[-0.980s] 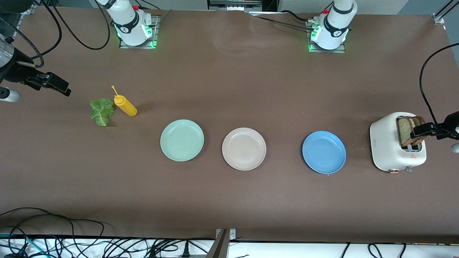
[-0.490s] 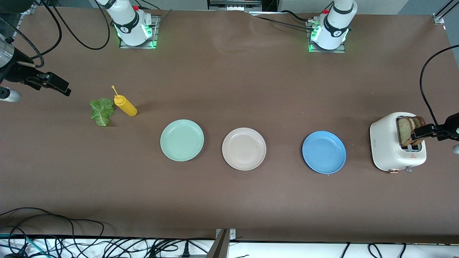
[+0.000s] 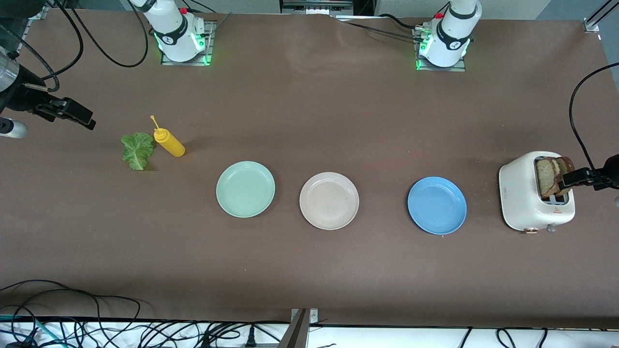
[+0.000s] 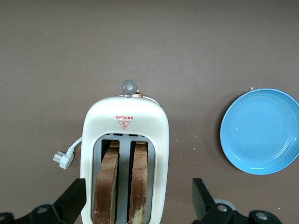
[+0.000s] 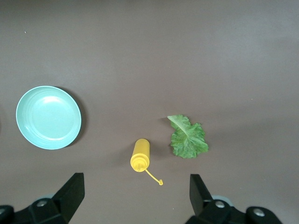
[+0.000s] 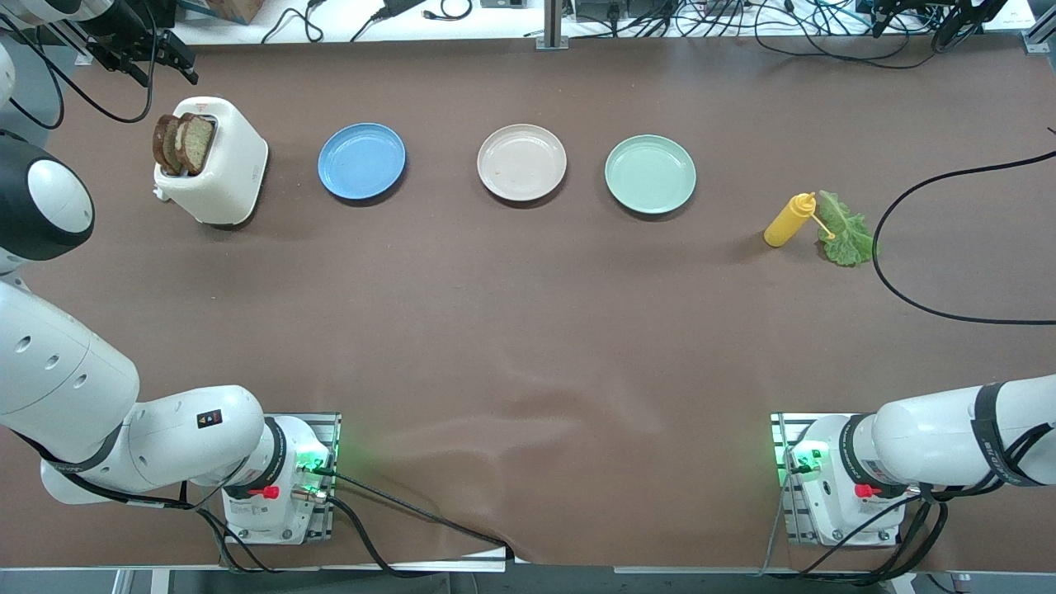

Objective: Make sandwich on beige plate with both arms
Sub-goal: 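Move the left gripper over the toaster above the bread slices, then lower the left gripper and grasp one bread slice in the toaster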

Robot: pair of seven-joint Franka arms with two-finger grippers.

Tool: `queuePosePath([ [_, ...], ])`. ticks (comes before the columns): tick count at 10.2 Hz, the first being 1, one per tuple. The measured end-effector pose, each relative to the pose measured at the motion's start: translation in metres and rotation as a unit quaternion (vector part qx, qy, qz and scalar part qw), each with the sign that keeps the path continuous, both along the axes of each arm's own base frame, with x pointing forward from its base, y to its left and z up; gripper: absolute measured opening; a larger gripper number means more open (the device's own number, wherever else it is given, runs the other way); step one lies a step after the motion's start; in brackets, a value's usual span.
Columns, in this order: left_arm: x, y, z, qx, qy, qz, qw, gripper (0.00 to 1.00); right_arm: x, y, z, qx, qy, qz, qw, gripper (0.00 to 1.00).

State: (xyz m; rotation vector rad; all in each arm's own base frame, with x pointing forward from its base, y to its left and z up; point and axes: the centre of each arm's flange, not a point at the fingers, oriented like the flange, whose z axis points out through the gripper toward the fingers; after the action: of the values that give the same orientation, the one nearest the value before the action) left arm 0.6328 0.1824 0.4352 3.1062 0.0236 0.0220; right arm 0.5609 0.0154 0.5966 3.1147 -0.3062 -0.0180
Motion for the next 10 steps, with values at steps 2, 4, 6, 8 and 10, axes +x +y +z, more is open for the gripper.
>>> queuePosePath([
  [2,-0.016,-0.003,-0.016,0.002,-0.004,0.002,1.000,1.00,0.000,0.000,-0.001,0.000,0.001,0.000,1.000,1.00],
  [4,-0.032,-0.006,-0.031,0.003,-0.005,0.003,1.000,1.00,0.000,0.000,-0.001,0.000,0.001,0.000,1.000,1.00],
  [6,-0.042,-0.007,-0.040,0.002,-0.001,0.002,1.000,0.99,0.001,-0.003,-0.001,0.000,0.001,-0.002,1.000,1.00],
  [8,-0.046,-0.007,-0.045,0.001,-0.001,0.003,1.000,0.97,0.001,-0.006,-0.001,0.000,0.001,-0.006,1.000,1.00],
  [10,-0.049,-0.007,-0.052,0.001,-0.003,0.003,1.000,0.96,0.001,-0.010,-0.001,0.000,0.001,-0.009,1.000,1.00],
])
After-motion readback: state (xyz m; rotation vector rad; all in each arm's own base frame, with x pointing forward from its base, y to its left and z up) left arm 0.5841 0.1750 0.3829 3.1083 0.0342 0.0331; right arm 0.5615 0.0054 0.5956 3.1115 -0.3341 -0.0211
